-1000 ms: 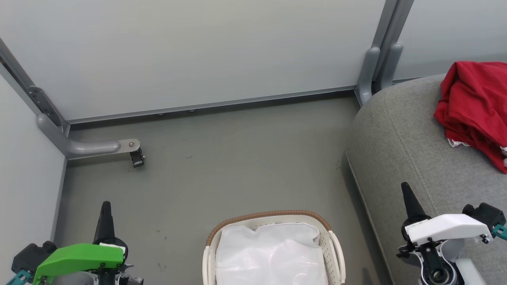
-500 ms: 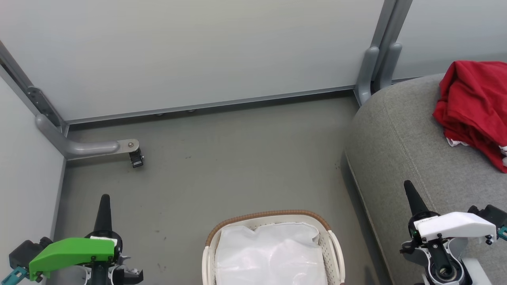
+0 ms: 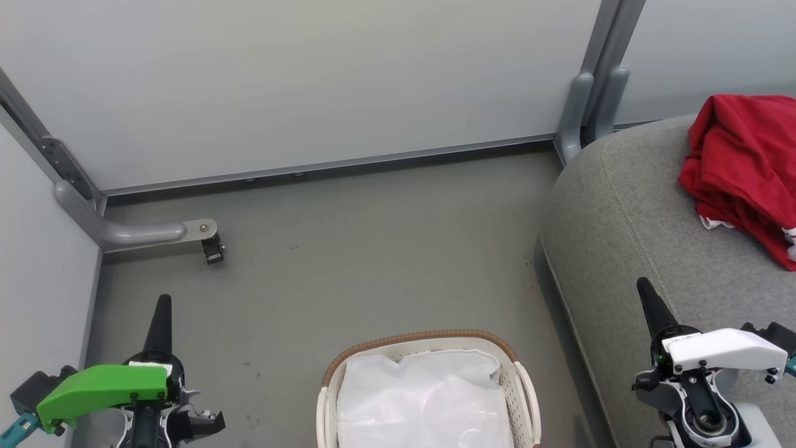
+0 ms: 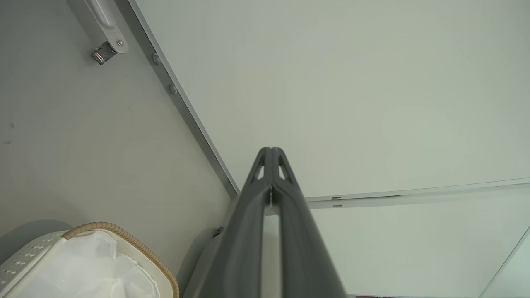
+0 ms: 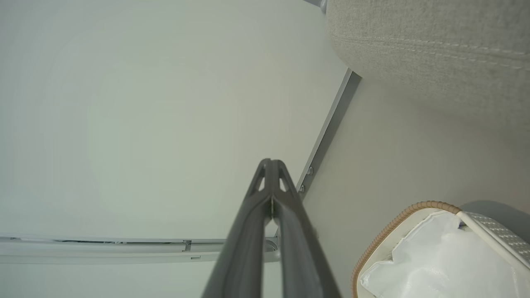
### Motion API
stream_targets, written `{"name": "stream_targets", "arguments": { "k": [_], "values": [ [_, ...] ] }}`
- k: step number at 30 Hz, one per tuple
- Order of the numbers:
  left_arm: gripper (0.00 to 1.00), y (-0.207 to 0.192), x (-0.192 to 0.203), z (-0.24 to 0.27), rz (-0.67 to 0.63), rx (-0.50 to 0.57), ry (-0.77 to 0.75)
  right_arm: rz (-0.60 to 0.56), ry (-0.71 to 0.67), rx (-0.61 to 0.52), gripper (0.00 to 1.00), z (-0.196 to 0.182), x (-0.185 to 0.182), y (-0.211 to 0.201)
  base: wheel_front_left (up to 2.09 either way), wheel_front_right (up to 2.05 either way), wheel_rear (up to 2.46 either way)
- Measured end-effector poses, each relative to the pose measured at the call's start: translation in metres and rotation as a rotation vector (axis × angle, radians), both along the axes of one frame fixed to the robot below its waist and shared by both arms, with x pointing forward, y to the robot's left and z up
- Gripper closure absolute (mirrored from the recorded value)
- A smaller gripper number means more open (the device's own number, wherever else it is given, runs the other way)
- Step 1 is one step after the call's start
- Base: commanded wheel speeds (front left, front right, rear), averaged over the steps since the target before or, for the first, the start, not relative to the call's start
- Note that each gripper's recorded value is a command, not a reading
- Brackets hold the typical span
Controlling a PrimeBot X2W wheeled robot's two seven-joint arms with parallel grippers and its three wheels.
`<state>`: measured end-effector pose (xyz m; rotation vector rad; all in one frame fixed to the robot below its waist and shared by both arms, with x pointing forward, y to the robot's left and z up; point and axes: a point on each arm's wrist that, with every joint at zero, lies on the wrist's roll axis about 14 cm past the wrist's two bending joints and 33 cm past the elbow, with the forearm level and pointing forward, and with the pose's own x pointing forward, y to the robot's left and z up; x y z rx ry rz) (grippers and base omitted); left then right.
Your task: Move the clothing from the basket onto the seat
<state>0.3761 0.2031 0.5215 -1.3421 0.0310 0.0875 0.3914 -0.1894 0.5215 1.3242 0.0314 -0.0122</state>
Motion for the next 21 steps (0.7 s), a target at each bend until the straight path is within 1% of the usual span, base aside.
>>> {"name": "stream_targets", "arguments": {
  "k": [21],
  "values": [
    [1.0,-0.003,0.008,0.014,-0.022,-0.145,-0.044,-0.009,-0.017,0.158,1.0,0.005,0.001,-0.007,0.0,0.0,0.0]
  ]
}}
